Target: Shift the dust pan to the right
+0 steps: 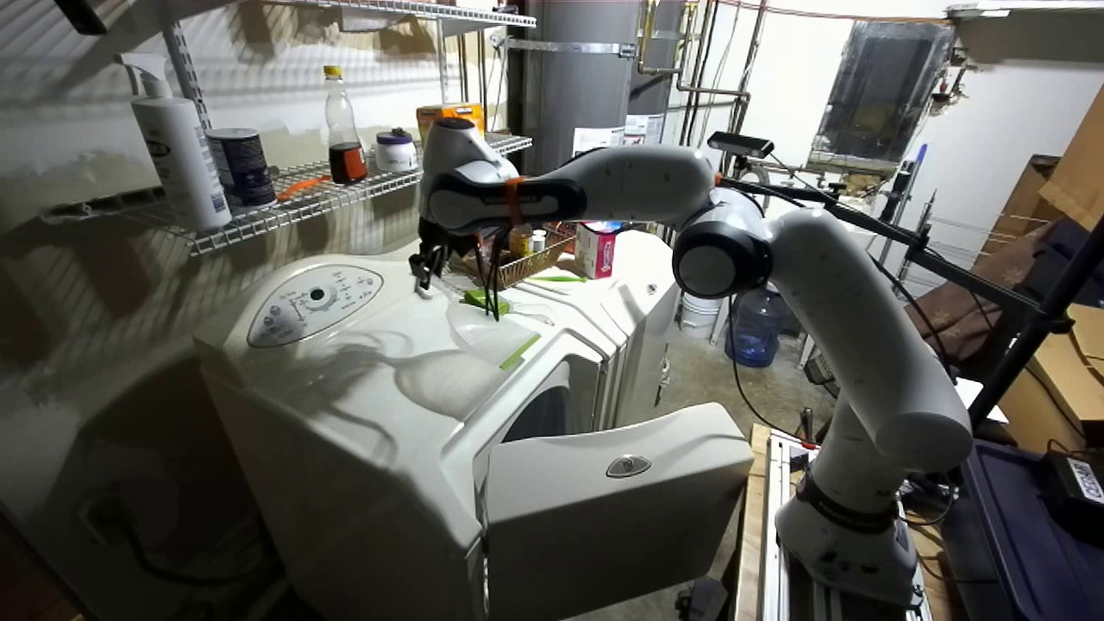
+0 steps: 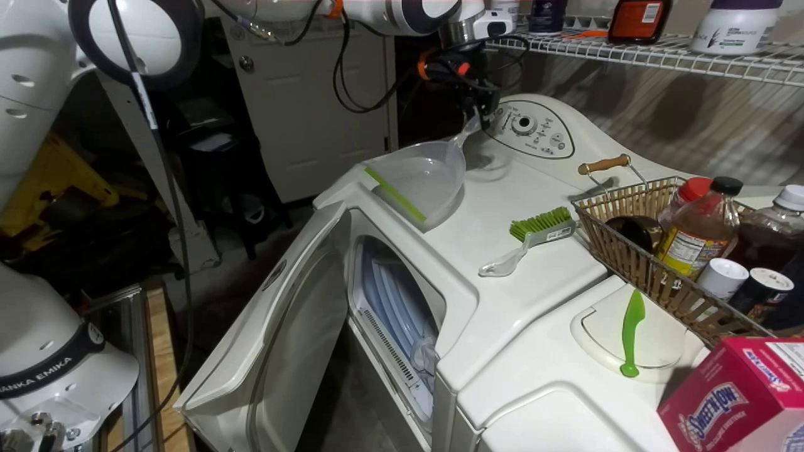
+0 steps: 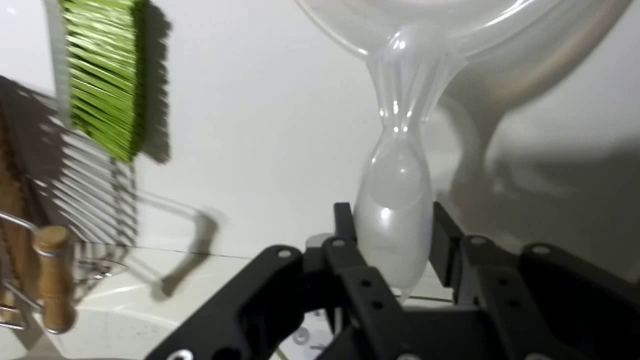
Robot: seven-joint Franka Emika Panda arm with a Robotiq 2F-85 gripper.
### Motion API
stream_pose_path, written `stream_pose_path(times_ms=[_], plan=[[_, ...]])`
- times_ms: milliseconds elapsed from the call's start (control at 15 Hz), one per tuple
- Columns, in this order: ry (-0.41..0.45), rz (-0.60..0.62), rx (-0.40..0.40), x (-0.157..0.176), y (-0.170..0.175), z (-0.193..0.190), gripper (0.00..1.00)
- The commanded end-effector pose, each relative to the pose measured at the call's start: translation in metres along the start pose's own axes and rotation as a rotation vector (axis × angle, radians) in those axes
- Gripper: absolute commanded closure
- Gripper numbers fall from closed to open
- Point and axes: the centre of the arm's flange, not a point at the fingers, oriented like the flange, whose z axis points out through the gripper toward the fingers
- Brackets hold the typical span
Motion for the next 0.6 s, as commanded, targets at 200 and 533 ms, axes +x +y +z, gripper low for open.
stream_pose_path(times_ms=[200,533], plan=[[-0.143,0.246,-0.232,-0.002,0.104,0.019,0.87],[-0.227,0.466,-0.367,-0.028,0.178,0.02,0.87]])
